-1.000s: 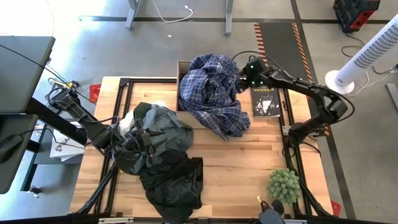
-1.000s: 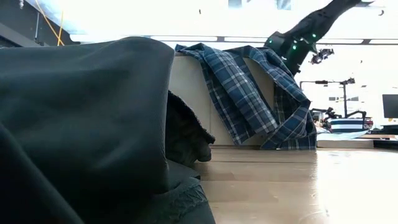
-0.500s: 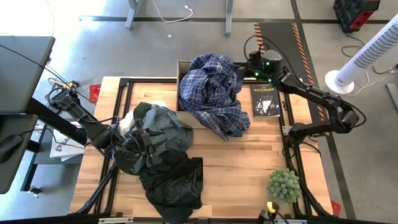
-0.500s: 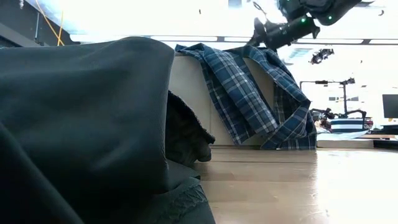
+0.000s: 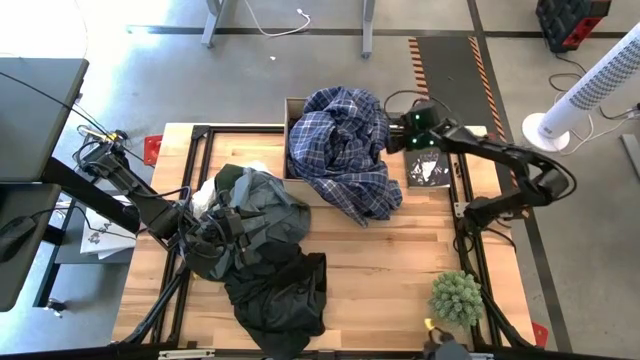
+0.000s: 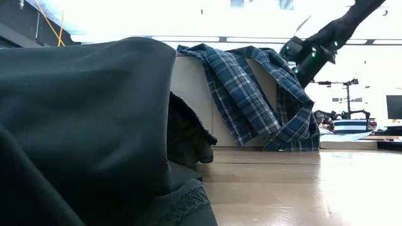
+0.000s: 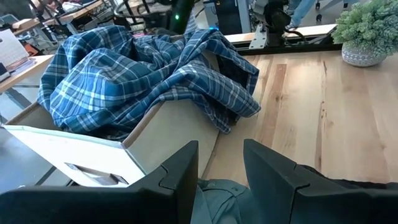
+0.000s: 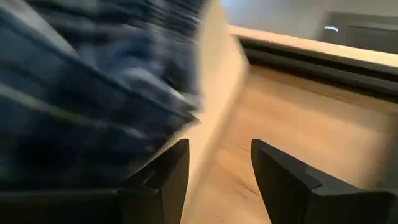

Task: Sort clothes
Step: Put the blue pattern pajama into the laundry organizer

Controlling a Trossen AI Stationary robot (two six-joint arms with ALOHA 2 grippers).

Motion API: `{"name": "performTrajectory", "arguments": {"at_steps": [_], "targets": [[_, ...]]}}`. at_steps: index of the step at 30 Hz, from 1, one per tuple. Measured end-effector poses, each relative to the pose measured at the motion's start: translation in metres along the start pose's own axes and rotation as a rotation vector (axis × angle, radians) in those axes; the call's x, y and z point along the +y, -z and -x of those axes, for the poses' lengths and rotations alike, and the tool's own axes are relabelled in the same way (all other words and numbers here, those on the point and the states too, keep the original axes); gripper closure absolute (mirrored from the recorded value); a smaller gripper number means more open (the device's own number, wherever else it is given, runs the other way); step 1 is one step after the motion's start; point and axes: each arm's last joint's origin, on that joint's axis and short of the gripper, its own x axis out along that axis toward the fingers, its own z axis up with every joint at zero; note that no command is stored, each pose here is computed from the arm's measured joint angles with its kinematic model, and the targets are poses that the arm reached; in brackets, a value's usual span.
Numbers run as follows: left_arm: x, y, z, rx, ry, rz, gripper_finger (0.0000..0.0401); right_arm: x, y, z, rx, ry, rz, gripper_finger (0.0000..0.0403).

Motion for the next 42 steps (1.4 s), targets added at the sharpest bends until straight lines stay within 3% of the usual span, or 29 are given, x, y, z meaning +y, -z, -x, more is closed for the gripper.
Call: {"name": "performTrajectory", "arguments": {"at_steps": [7, 10, 13, 19, 30, 36, 42], "targets": [[0.000, 0.000, 0.000, 0.000, 0.000, 0.000, 0.0277, 0.012, -0.015, 0.010, -0.333, -0.300, -0.124, 0.0234], [0.000, 0.000, 0.000, 0.000, 0.000, 0.000, 0.0277, 0.024, -0.023, 0.017, -0.394, -0.436, -0.134, 0.0234], [0.000, 0.000, 0.000, -0.001, 0.000, 0.001, 0.0277, 0.036, -0.021, 0.018, -0.396, -0.501, -0.128, 0.0234], [0.000, 0.000, 0.000, -0.001, -0.001, -0.008, 0.0277, 0.069, -0.018, 0.014, -0.362, -0.403, -0.012, 0.0234], [0.004, -0.001, -0.005, 0.003, -0.033, 0.001, 0.0277, 0.148, -0.064, 0.015, -0.203, -0.015, 0.353, 0.0234], [0.003, -0.001, -0.005, 0.007, -0.023, 0.002, 0.0277, 0.194, -0.059, -0.020, -0.089, -0.030, 0.531, 0.0234], [0.003, -0.001, -0.005, 0.009, -0.019, 0.001, 0.0277, 0.227, -0.022, -0.074, 0.122, -0.047, 0.665, 0.0234]]}}
